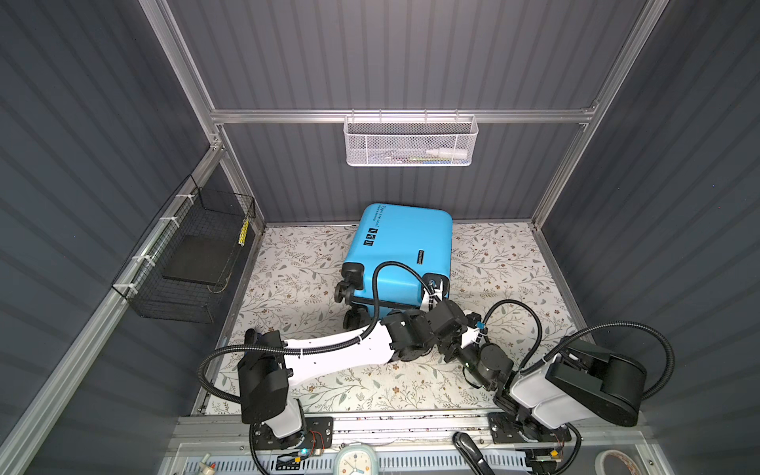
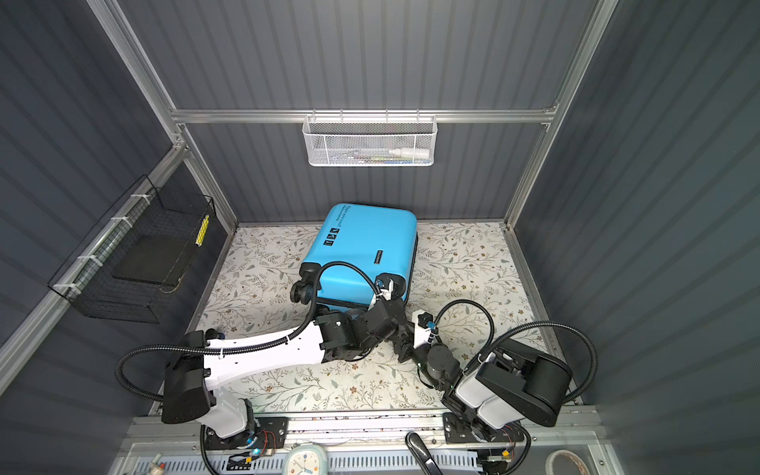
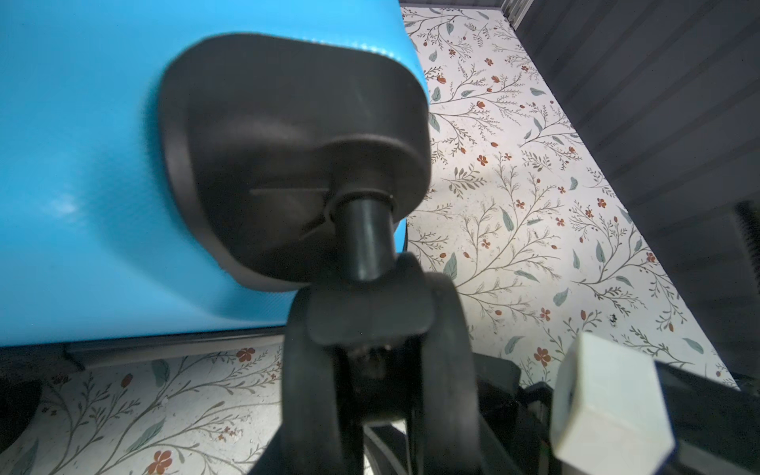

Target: Pack the luggage

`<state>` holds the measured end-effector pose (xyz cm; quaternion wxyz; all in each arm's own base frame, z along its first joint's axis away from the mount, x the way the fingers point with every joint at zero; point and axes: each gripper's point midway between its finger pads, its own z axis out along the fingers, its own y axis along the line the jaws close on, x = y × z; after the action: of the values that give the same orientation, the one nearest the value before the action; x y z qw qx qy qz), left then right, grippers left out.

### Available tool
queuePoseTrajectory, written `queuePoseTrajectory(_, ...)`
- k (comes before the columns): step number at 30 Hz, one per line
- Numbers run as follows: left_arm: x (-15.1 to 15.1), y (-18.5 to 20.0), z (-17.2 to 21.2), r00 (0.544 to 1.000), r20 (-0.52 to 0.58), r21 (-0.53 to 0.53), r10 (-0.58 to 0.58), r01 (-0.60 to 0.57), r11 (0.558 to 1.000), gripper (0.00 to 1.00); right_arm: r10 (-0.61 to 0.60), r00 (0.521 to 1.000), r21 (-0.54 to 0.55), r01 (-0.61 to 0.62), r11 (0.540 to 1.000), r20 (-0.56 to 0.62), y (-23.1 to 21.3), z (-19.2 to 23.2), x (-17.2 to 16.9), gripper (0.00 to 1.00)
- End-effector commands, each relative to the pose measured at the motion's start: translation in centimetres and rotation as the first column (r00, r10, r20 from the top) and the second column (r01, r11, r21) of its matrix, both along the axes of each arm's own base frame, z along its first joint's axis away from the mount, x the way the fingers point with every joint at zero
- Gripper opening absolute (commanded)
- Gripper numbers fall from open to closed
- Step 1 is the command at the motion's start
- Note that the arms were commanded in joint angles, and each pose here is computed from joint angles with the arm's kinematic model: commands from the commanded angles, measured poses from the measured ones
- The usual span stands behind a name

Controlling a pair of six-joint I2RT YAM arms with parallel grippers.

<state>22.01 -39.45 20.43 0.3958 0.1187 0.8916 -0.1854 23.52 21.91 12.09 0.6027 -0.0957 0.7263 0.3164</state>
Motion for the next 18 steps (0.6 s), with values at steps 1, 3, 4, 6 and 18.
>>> queuePoseTrajectory(1,0.0,-2.0,10.6,0.989,0.149,-0.294,0.001,0.043,0.955,0.00,0.026,1.000,-0.008,-0.026,1.000,0.007,0.6,0.0,0.1,0.49)
queuePoseTrajectory(3,0.1,-2.1,10.6,0.989,0.148,-0.296,0.001,0.043,0.954,0.00,0.029,0.999,-0.009,-0.029,1.000,0.012,1.0,0.2,0.3,0.49)
queuePoseTrajectory(4,0.1,-2.2,10.6,0.989,0.148,-0.295,0.000,0.044,0.954,0.00,0.033,0.999,-0.010,-0.033,0.999,0.016,1.2,0.3,0.4,0.49)
queuePoseTrajectory(6,0.1,-2.3,10.7,0.989,0.147,-0.297,0.000,0.045,0.954,0.00,0.037,0.999,-0.011,-0.037,0.999,0.025,1.6,0.5,0.6,0.49)
queuePoseTrajectory(18,0.0,-2.4,10.8,0.990,0.141,-0.318,0.003,0.042,0.947,0.00,0.018,0.999,-0.032,-0.017,0.999,0.035,2.5,0.4,1.8,0.46)
